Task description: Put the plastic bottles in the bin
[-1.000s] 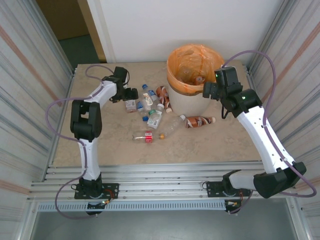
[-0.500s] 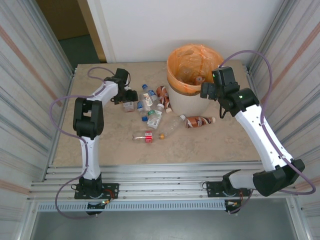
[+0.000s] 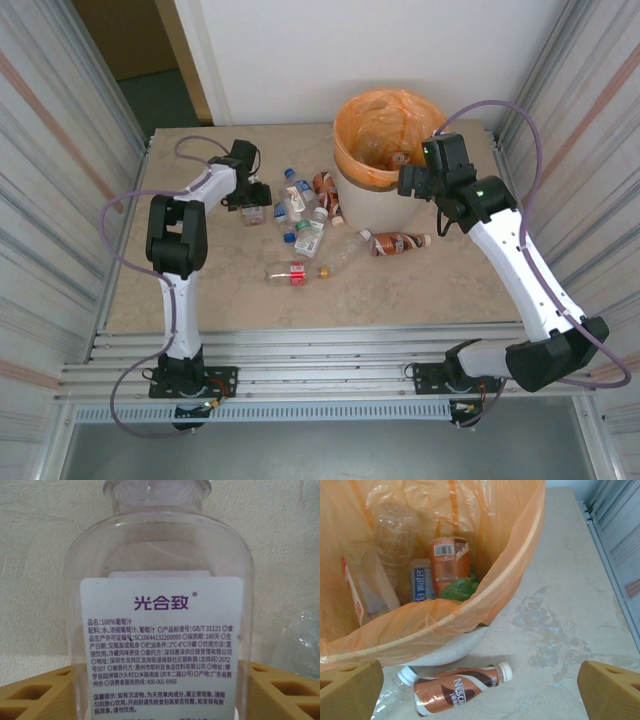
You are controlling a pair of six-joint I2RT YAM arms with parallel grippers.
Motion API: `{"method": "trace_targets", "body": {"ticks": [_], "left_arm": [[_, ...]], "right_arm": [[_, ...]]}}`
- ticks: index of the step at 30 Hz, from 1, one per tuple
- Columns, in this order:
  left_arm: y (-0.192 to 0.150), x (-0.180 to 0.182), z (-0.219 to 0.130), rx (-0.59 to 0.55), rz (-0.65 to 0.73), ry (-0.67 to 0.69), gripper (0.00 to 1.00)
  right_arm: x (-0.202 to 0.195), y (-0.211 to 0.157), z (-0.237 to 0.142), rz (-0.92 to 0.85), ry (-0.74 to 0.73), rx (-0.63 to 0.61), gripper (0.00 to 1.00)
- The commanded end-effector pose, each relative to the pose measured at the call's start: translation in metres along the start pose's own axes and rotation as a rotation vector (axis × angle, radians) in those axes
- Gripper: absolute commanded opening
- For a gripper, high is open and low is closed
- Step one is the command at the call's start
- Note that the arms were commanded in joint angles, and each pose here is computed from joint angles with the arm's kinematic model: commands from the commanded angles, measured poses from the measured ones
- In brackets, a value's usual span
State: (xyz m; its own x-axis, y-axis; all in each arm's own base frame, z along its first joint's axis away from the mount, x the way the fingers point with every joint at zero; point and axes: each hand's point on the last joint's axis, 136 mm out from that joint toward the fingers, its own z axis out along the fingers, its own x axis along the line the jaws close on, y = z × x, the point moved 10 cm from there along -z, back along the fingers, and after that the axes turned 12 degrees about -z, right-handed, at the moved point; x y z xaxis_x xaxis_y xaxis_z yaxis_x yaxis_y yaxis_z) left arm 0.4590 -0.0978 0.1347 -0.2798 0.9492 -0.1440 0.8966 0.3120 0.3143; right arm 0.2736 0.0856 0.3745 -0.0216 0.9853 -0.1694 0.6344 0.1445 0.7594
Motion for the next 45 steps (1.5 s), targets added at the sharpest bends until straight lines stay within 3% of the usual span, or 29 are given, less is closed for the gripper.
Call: {"method": "trace_targets", "body": {"ticks": [1, 10, 16, 24, 31, 45], "left_arm": [[-0.012, 0.014, 0.02, 0.063, 0.006, 0.074, 0.72], [-0.014, 0.017, 0.017, 0.059, 0.003, 0.074, 0.55], [-0.017, 0.02, -0.008, 0.01, 0.0, 0.042, 0.52], [-0.028, 0.025, -0.082, -0.157, -0.004, -0.089, 0.51], [-0.054, 0.026, -0.141, -0.339, 0.034, -0.317, 0.5], [-0.122, -0.016, -0.219, -0.762, 0.399, -0.617, 0.47]], "right_arm": [[0.005, -0.001, 0.003, 0.018, 0.014, 0.004, 0.98], [0.006, 0.0, 0.002, 0.024, 0.033, -0.001, 0.98], [0.008, 0.002, -0.002, 0.034, 0.075, -0.019, 0.98], [0.013, 0.006, -0.009, 0.065, 0.185, -0.055, 0.98], [0.027, 0.016, -0.016, 0.108, 0.395, -0.097, 0.99], [0.086, 0.044, -0.031, 0.074, 0.77, -0.14, 0.93]]}}
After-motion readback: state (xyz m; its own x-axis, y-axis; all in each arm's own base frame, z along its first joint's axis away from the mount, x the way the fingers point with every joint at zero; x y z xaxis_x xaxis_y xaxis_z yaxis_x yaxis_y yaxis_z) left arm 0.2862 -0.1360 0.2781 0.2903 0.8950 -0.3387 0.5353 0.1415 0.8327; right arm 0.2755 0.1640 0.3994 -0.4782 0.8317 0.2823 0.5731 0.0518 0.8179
